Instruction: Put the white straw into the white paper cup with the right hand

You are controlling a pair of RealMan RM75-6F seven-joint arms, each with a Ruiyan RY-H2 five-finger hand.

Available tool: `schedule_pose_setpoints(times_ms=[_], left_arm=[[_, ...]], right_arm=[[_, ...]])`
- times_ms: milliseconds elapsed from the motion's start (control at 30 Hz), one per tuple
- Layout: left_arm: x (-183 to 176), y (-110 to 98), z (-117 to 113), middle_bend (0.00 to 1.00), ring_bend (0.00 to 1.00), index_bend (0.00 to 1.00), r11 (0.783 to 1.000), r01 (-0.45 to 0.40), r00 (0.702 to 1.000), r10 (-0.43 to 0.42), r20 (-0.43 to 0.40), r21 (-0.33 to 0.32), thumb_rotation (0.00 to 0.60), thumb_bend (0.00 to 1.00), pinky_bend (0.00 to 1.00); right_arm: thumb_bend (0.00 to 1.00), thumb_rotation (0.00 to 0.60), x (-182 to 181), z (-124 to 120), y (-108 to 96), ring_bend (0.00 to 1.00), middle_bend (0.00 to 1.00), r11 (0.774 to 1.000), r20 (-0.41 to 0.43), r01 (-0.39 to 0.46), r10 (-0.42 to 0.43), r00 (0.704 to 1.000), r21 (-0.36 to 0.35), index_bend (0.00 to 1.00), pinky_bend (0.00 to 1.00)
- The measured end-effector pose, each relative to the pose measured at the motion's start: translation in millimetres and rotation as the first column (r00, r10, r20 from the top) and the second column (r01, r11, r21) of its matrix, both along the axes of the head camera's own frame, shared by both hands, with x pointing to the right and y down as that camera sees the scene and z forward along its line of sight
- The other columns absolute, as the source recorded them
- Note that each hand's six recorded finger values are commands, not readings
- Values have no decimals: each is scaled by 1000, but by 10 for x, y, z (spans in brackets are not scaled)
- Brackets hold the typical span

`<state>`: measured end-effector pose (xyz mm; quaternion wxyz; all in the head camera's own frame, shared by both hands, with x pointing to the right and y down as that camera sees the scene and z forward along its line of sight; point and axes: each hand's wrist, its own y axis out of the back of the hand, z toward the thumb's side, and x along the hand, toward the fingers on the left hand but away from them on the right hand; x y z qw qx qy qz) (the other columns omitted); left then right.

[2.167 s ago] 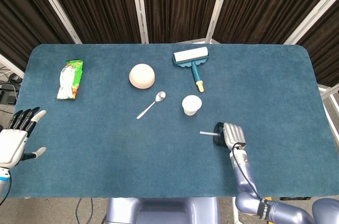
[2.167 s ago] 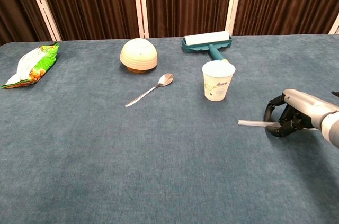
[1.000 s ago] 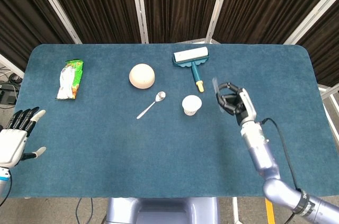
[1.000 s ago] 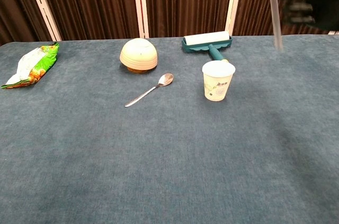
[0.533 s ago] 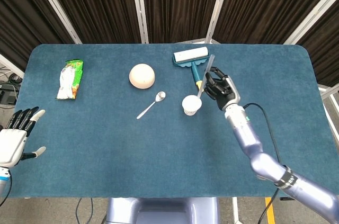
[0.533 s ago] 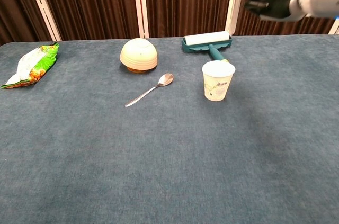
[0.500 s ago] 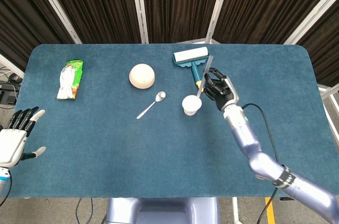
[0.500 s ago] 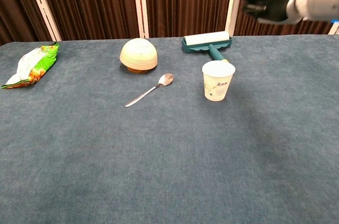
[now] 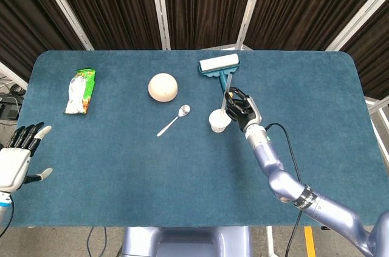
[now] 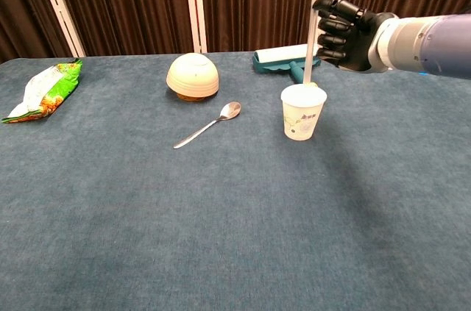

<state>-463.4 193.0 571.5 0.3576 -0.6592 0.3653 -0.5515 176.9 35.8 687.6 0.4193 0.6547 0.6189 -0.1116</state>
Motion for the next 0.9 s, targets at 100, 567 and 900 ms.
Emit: schedule_pose_setpoints(times_ms=[100,567,900], left_arm=[[-3,-1,1,0,0,14,1000,-1,1000,1,-1,-1,600,180,0],[0,-1,3,0,0,14,1000,-3,1000,3,8,-3,600,185,0],[-1,-9,5,0,0,14,1000,-2,1000,2,10,-5,600,191,0]], right_arm=[[447,600,2,36,-21,962,1000,1000,-7,-1,1,1000,-3,544,1000],[434,600,-20,242,25,962,1000,999,-1,-12,12,1000,-32,544,1000],[396,600,-22,363,46,962,1000,1000,-7,18,-18,1000,-18,544,978]])
